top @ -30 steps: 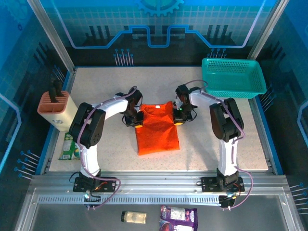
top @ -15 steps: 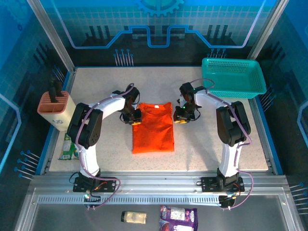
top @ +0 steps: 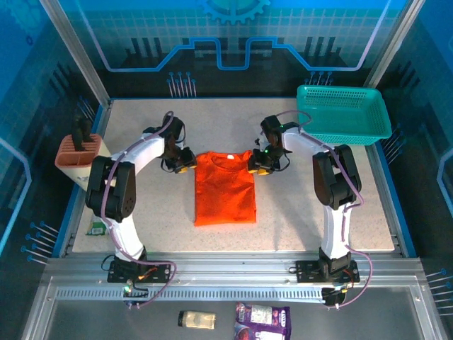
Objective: Fold the inside-out t-shirt
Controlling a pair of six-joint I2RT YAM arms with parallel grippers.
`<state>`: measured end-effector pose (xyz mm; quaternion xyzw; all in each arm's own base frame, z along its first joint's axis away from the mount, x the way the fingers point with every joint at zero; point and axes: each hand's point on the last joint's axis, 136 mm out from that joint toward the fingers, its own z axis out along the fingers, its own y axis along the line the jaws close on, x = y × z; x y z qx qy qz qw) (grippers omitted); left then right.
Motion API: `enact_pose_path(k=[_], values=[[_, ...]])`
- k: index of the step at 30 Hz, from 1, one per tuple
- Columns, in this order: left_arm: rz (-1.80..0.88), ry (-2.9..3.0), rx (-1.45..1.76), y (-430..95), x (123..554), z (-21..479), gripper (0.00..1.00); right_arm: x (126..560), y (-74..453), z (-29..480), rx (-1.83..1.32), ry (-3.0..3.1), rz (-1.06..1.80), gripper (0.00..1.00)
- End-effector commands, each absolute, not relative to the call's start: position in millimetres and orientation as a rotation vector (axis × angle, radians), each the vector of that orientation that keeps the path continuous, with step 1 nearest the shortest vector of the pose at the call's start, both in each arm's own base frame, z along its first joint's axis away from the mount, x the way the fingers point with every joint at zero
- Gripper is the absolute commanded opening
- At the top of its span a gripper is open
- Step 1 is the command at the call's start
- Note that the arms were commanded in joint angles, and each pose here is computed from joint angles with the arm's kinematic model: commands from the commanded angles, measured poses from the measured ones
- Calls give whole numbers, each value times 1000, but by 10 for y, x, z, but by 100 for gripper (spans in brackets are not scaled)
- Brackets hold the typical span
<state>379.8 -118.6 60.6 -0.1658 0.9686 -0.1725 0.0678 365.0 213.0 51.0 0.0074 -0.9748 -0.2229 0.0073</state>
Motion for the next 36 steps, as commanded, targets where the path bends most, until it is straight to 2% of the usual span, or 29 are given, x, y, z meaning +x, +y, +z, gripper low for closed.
enact_pose_path(k=[1,15,24,31,36], values=[[-597,2937,-491,-1301,3860,512,35,3614,2181,558,31,-3026,-709,39],[-552,2986,-494,-1444,3912,209,36,3480,2176,615,52,-3025,-665,39],[-346,3048,-445,-1412,3894,62,34,3441,2193,657,69,-3026,-652,39],[-215,3013,-389,-1312,4008,223,35,3435,2190,689,80,-3030,-644,39],[-222,3016,-372,-1339,4067,255,34,3424,2192,695,82,-3027,-639,39]])
